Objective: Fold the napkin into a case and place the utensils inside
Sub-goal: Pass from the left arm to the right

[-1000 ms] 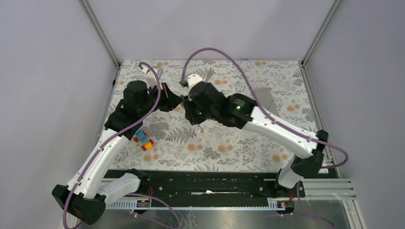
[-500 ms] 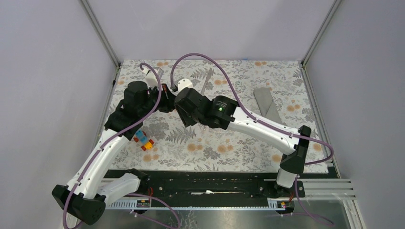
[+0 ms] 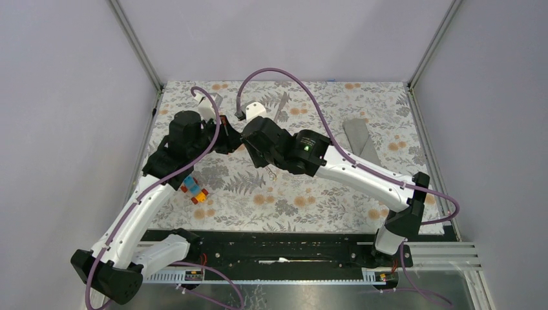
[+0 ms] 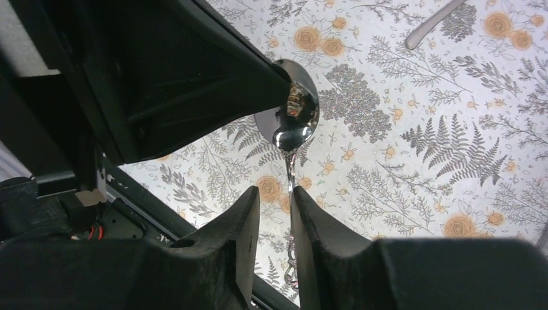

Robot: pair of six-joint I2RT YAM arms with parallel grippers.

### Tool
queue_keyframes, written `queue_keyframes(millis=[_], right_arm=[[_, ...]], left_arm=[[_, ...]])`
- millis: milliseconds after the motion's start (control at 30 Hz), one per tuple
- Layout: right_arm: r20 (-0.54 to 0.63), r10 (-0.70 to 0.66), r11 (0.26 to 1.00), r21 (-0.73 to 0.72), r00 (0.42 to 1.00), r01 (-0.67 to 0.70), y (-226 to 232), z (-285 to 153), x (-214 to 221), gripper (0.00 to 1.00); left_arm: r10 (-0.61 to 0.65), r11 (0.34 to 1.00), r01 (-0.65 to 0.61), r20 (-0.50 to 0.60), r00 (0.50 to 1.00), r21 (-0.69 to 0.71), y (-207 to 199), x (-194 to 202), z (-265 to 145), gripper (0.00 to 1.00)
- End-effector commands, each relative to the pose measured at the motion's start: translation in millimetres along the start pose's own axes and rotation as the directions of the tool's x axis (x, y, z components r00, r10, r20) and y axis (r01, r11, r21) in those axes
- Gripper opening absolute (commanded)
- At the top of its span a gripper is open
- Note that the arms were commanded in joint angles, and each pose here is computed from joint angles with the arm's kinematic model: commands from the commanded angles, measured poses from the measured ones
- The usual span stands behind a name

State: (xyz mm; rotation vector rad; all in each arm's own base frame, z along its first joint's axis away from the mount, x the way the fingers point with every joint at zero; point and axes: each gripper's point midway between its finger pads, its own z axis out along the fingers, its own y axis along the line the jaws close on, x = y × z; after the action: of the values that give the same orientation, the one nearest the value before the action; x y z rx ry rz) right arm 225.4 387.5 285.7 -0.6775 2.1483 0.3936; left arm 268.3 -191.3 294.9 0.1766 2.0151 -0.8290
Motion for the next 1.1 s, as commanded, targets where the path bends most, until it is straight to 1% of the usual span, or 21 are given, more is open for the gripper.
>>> queue_keyframes(millis=[0, 400, 567, 667, 800, 900, 1000, 1067], right_arm=[[0.050, 0.000, 0.999, 0.054, 0.999, -0.003, -7.8, 3.9, -9.8, 0.32], [0.034, -0.038, 0.996, 0.085, 0.999, 0.035, -10.4, 18.0, -2.8, 0.31], [0.037, -0.037, 0.996, 0.082, 0.999, 0.034, -8.8, 21.6, -2.0, 0.25], [0.044, -0.038, 0.996, 0.087, 0.998, 0.034, -9.6, 22.0, -3.4, 0.24], [0.045, -0.043, 0.995, 0.091, 0.998, 0.039, -10.0, 22.6, -3.6, 0.27], [0.051, -0.044, 0.995, 0.091, 0.998, 0.040, -9.7, 22.9, -5.6, 0.25], [0.052, -0.050, 0.995, 0.092, 0.997, 0.045, -9.9, 23.9, -5.3, 0.20], [0.047, -0.053, 0.995, 0.092, 0.998, 0.048, -10.3, 25.8, -4.0, 0.07]], left_arm=[[0.029, 0.999, -0.031, 0.054, 0.998, 0.036, -9.2, -12.5, -6.0, 0.00], [0.030, 0.998, -0.033, 0.057, 0.998, 0.049, -12.5, -13.8, -8.6, 0.00], [0.029, 0.998, -0.032, 0.056, 0.998, 0.053, -13.5, -13.0, -9.5, 0.00], [0.030, 0.998, -0.033, 0.054, 0.998, 0.054, -13.6, -12.2, -9.8, 0.00], [0.031, 0.998, -0.034, 0.054, 0.998, 0.058, -14.4, -12.5, -10.7, 0.00], [0.030, 0.997, -0.033, 0.051, 0.998, 0.063, -15.1, -12.1, -10.4, 0.00], [0.029, 0.997, -0.033, 0.049, 0.998, 0.069, -16.0, -11.6, -10.0, 0.00], [0.028, 0.997, -0.032, 0.048, 0.998, 0.075, -16.9, -11.4, -9.8, 0.00]])
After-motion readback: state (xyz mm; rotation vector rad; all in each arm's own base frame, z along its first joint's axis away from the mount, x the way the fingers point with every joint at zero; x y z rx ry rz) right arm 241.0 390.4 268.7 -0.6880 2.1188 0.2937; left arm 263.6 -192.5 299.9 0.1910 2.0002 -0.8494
